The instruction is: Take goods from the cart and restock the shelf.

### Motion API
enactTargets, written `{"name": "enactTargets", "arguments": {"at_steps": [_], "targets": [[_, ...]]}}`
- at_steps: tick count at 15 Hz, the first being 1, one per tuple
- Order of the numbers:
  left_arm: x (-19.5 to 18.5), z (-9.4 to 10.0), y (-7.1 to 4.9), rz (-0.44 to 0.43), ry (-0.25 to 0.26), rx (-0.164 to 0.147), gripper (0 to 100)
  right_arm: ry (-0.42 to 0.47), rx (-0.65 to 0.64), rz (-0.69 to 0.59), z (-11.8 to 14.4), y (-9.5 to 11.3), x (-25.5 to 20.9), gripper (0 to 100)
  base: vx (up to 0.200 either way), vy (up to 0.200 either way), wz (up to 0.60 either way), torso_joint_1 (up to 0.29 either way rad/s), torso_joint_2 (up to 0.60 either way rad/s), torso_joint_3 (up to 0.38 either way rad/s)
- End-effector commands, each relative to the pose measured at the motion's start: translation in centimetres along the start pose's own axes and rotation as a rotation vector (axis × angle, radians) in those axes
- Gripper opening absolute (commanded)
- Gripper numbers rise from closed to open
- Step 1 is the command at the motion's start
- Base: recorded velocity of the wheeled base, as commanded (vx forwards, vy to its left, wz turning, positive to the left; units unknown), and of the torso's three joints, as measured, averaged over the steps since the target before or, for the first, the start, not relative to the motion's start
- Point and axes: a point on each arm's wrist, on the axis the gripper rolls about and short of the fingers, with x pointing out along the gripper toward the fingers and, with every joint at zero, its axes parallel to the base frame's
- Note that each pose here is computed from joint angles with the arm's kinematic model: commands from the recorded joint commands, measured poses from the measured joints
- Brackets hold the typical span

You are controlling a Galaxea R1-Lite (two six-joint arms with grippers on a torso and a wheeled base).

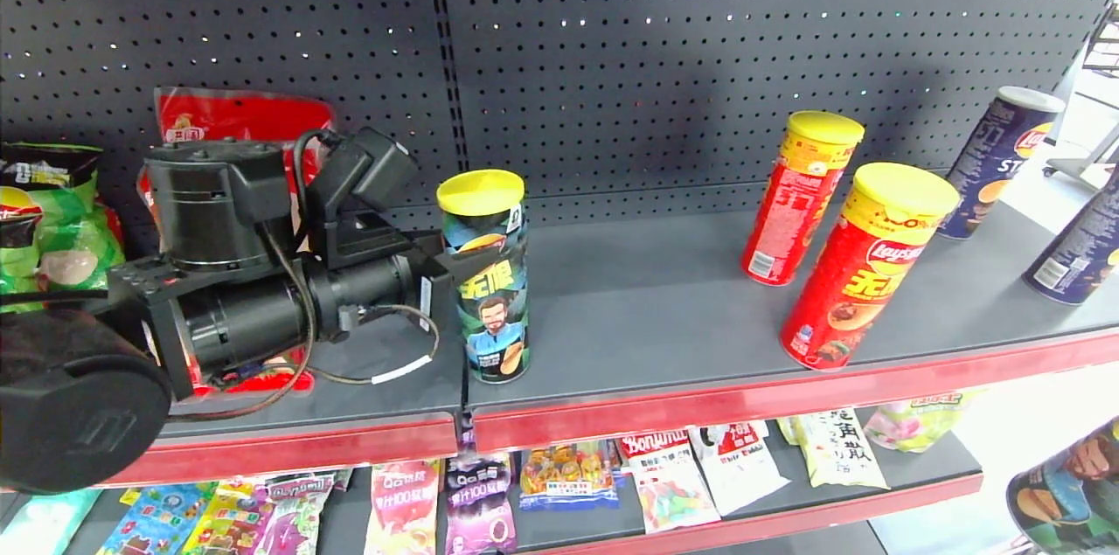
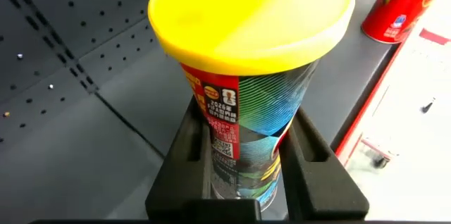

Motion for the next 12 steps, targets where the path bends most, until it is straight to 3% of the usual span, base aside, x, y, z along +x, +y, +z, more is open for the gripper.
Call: {"name": "enactTargets", "arguments": {"at_steps": [1, 12], "targets": [[-0.53, 0.24, -0.47, -0.007, -0.01, 0.002, 0, 0.001, -0.001, 0.001, 0.03, 0.0, 0.04, 0, 0.0, 0.0, 0.0, 0.0, 0.0, 0.0], [-1.04, -0.45, -1.15, -0.006, 0.014, -0.003, 0, 0.006, -0.001, 0.001, 0.09, 0.0, 0.17, 0, 0.0, 0.0, 0.0, 0.0, 0.0, 0.0]]}}
